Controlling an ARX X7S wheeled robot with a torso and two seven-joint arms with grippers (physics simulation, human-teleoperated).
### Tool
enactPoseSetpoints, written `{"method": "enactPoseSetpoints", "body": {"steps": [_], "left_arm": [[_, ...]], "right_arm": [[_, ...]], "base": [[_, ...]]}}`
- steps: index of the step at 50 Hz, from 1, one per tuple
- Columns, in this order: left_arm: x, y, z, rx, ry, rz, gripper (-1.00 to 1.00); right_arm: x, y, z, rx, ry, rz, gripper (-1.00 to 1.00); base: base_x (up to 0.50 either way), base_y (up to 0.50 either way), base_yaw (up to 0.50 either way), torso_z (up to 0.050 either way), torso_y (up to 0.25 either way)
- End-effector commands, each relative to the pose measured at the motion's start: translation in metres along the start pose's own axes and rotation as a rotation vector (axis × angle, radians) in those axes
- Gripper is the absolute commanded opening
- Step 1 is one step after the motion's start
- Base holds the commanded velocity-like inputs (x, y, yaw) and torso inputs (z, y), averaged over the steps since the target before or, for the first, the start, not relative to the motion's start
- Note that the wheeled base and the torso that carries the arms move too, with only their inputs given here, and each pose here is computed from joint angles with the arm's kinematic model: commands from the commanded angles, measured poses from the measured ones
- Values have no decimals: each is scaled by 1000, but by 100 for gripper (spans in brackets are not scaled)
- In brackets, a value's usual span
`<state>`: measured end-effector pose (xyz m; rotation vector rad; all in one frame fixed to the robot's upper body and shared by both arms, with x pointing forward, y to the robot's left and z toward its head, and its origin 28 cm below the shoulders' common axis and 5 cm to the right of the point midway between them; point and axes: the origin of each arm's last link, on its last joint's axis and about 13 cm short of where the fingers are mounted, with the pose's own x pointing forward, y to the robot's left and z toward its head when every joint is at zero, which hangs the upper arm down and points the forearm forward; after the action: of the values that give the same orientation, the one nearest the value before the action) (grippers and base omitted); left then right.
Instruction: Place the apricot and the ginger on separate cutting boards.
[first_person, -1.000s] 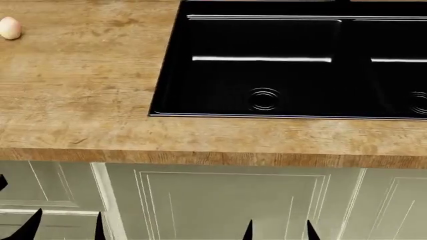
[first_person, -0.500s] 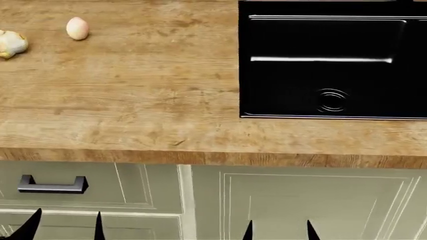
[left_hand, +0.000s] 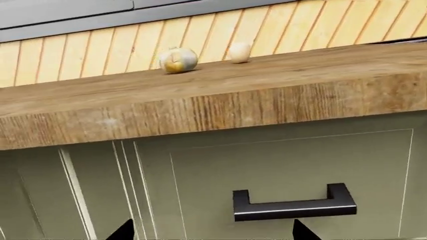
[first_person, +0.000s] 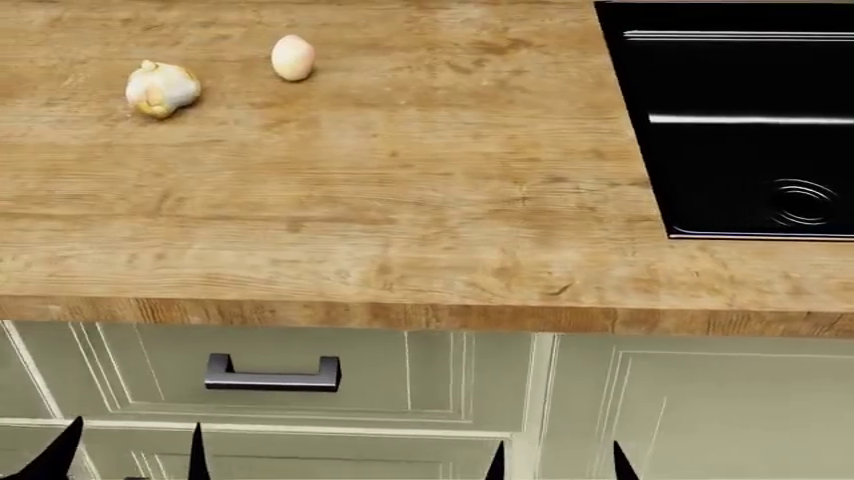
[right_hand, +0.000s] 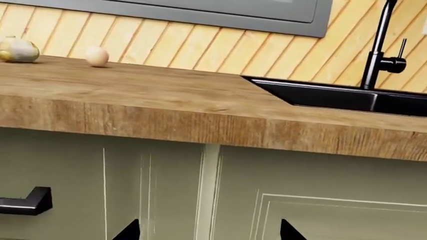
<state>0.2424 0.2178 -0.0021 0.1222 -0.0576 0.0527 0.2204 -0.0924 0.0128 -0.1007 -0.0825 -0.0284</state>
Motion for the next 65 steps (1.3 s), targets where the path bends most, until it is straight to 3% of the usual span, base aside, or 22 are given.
{"method": "enactPoseSetpoints", "body": {"steps": [1, 31, 58, 65], "left_arm": [[-2, 3, 2, -37, 5, -1, 100], [-2, 3, 2, -23, 9, -4, 100], [-2, 3, 3, 7, 3, 13, 100], [-3, 3, 4, 18, -27, -6, 100]], "right_arm": [[-1, 0, 1, 5, 13, 7, 100], [-1, 0, 1, -3, 17, 3, 100], [-1, 0, 0, 32, 18, 5, 100], [-2, 0, 0, 33, 19, 1, 100]], "base": [[0, 500, 0, 0, 0], [0, 371, 0, 0, 0], [0, 4, 0, 0, 0], [0, 0, 0, 44, 0]]}}
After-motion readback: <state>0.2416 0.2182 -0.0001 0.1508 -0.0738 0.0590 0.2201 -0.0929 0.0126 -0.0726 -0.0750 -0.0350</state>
